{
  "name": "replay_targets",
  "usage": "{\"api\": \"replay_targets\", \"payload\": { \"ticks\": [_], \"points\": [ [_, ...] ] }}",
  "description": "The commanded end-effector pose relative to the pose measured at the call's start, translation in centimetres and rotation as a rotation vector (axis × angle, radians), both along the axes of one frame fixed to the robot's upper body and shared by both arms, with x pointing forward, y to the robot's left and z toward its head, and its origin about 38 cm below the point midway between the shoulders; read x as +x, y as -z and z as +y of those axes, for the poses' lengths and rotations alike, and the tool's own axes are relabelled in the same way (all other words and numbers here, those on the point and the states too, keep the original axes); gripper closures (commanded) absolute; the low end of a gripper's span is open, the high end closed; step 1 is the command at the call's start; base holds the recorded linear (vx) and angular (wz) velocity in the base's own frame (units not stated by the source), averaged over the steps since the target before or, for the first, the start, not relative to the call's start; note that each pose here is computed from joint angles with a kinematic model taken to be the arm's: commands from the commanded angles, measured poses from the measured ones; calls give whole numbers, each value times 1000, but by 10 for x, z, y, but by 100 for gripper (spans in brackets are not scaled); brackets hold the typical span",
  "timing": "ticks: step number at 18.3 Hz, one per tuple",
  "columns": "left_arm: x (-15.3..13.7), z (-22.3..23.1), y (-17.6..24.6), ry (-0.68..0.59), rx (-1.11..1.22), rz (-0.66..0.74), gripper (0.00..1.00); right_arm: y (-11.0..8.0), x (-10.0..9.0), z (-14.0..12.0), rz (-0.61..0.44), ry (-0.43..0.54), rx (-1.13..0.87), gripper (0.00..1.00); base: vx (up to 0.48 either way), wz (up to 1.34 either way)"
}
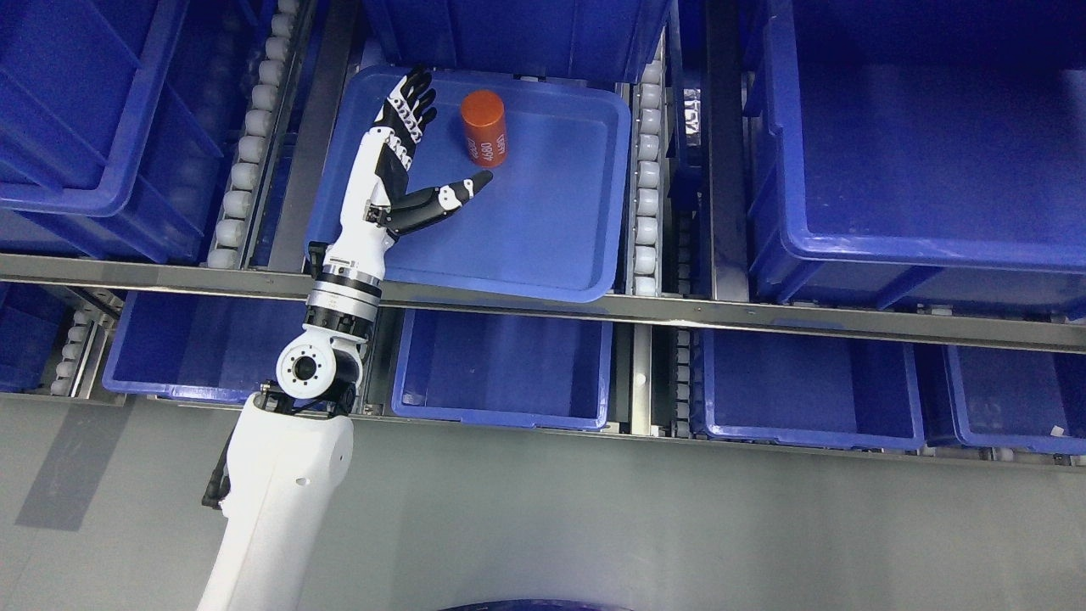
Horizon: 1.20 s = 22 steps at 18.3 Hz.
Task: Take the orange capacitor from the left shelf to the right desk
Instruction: 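Reach the open left hand toward the orange capacitor in the blue bin, then close the left hand around the orange capacitor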
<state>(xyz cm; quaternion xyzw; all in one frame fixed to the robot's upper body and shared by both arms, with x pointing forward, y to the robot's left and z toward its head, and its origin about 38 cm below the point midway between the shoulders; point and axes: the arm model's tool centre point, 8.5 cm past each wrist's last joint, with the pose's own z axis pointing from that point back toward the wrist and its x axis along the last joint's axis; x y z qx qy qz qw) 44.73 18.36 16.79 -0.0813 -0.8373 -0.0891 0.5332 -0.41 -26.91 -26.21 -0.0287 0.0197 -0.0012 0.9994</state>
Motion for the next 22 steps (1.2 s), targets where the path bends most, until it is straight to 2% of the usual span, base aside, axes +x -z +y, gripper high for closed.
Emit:
{"api": "replay_targets", "payload": {
  "ticks": [1,5,10,14,22],
  "points": [
    [13,4,16,-15,104,60,0,-1,-14,-11,10,11,-15,0,93,0],
    [17,-2,16,34,142,102,1,-1,-14,-11,10,11,-15,0,69,2],
    [39,-2,8,23,179,110,2,-1,-14,-11,10,13,-17,0,13,0],
    [40,-5,7,31,187,109,11,-1,-14,-11,10,11,-17,0,0,-5],
    [46,-13,13,65,211,133,23,-1,-14,-11,10,13,-17,0,0,0]
  ]
}}
